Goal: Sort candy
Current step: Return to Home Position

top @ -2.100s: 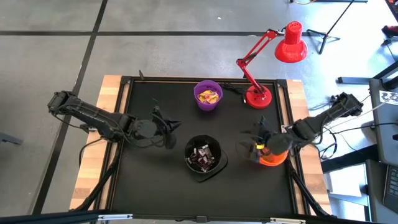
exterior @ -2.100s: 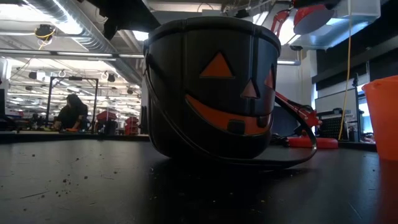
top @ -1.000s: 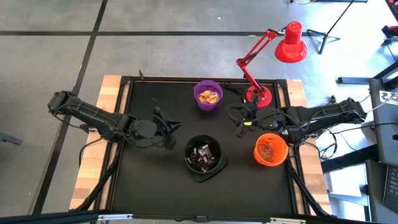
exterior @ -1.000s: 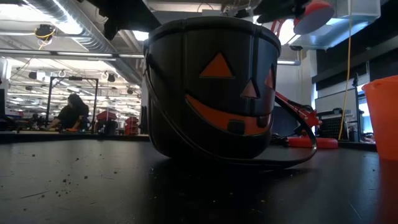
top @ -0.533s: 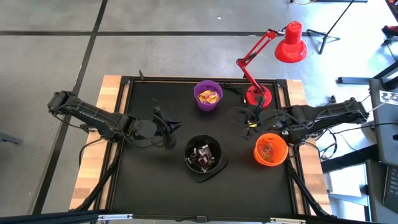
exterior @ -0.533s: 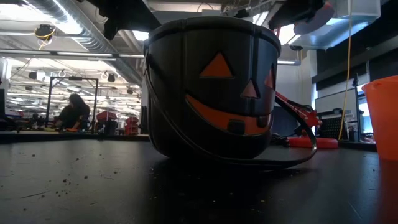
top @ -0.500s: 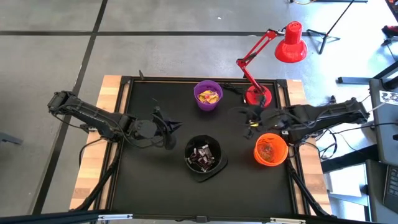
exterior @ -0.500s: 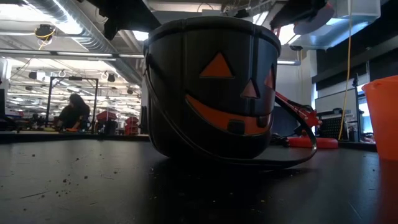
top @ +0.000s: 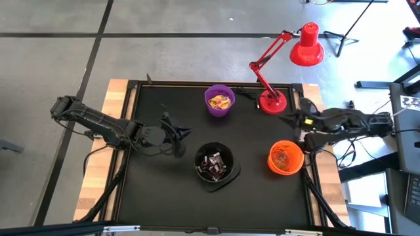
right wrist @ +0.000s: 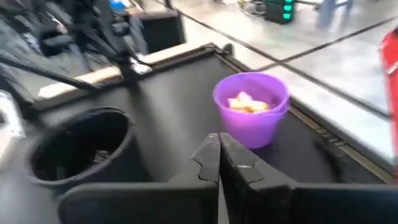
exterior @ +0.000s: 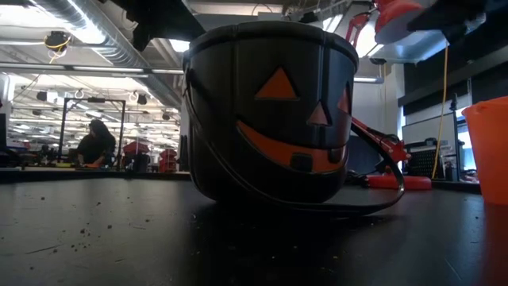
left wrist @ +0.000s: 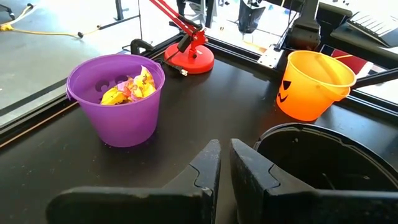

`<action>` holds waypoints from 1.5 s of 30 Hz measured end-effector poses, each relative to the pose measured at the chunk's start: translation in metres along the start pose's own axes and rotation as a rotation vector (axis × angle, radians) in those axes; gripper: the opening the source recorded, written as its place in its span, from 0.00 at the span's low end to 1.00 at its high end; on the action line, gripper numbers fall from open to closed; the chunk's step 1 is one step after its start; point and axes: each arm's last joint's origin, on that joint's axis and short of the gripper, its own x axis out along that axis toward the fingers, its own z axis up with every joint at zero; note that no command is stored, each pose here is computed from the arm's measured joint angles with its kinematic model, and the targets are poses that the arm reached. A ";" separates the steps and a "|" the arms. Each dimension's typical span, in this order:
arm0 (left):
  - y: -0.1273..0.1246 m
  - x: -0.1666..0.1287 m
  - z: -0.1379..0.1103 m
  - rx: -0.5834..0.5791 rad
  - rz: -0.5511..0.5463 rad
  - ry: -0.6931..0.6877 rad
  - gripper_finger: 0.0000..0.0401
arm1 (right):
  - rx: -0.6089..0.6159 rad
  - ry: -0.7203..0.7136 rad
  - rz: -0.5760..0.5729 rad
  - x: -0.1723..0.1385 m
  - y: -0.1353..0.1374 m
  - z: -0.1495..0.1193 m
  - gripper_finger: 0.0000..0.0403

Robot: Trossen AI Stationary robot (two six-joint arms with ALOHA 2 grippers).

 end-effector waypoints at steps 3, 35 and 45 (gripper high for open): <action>0.000 0.000 0.000 0.000 0.000 0.000 0.07 | 0.071 -0.060 0.096 -0.010 -0.010 -0.020 0.01; 0.000 0.000 0.000 0.000 -0.004 0.002 0.07 | -0.257 -0.680 0.334 0.006 -0.008 -0.060 0.00; 0.000 0.000 0.000 0.000 -0.004 0.002 0.07 | -0.257 -0.654 0.262 0.008 -0.010 -0.062 0.00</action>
